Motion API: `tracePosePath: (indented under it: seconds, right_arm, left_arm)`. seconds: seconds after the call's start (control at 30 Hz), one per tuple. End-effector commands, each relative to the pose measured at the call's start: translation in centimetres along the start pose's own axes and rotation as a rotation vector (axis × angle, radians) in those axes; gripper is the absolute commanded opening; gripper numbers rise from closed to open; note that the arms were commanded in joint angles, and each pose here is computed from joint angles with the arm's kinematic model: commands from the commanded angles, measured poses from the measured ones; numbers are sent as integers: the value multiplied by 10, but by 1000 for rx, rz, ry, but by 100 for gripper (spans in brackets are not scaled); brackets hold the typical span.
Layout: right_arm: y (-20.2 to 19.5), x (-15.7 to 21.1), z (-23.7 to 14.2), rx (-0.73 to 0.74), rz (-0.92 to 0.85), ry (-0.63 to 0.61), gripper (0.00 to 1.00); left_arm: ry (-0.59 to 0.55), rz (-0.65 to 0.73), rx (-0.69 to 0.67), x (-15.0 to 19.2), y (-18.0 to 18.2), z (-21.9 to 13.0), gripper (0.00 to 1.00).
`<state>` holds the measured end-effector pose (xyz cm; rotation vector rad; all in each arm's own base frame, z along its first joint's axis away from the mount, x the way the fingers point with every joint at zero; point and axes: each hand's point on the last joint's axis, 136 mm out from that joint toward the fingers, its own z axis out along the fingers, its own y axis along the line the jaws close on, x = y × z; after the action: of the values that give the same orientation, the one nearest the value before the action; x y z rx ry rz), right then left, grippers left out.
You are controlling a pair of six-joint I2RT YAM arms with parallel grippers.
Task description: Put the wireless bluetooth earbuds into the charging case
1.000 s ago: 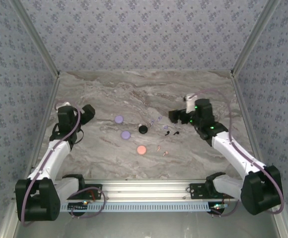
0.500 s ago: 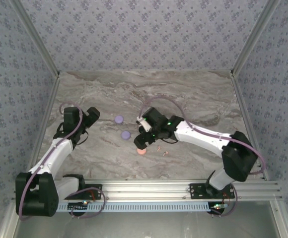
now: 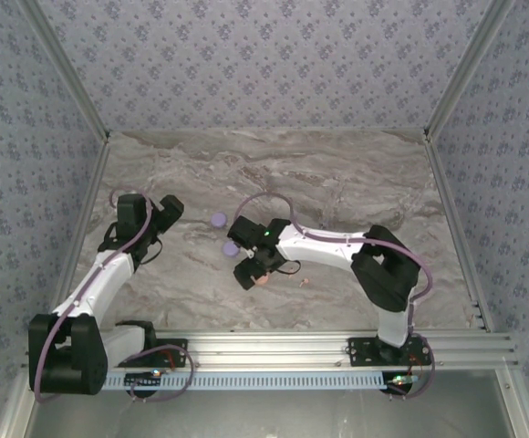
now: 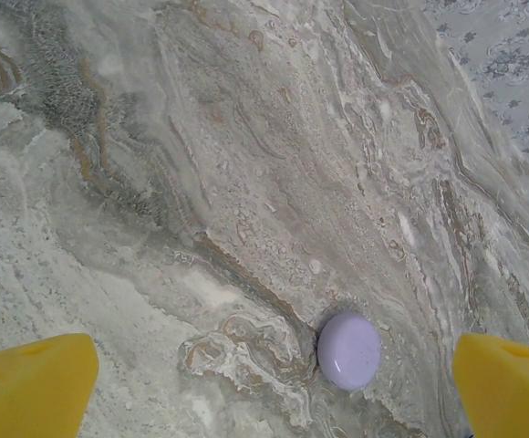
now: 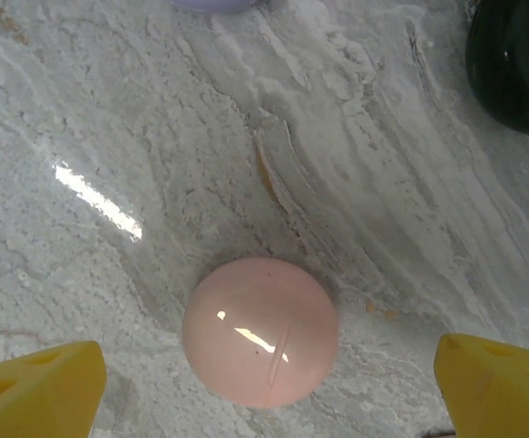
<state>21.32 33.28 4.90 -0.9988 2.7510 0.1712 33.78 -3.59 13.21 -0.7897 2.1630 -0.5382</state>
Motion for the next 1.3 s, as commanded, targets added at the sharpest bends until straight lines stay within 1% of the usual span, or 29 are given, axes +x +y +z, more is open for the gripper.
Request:
tracePosePath:
  seconds: [0.0,0.27,0.37,0.7,1.1,1.17,1.27]
  right_arm:
    - [0,2,3,35,8,33,94]
    - [0,6,20,57,-4,83,84]
    - [-2,10,22,75,-8,97,84]
    - [-10,21,24,107,-9,124,77]
    - [-8,27,26,85,-11,134,69]
    - [-7,27,25,83,-11,132,66]
    - [-5,27,26,72,-19,129,65]
  left_arm:
    - [1,20,13,-6,-10,-3,99]
    - [3,25,7,-6,-9,-3,99]
    - [4,28,5,-6,-9,-2,99]
    - [7,29,1,-7,-10,-1,99]
    - [5,30,-3,-8,-10,-1,99]
    - [5,32,-5,-8,-10,-1,99]
    - [6,33,-4,-9,-11,-1,99]
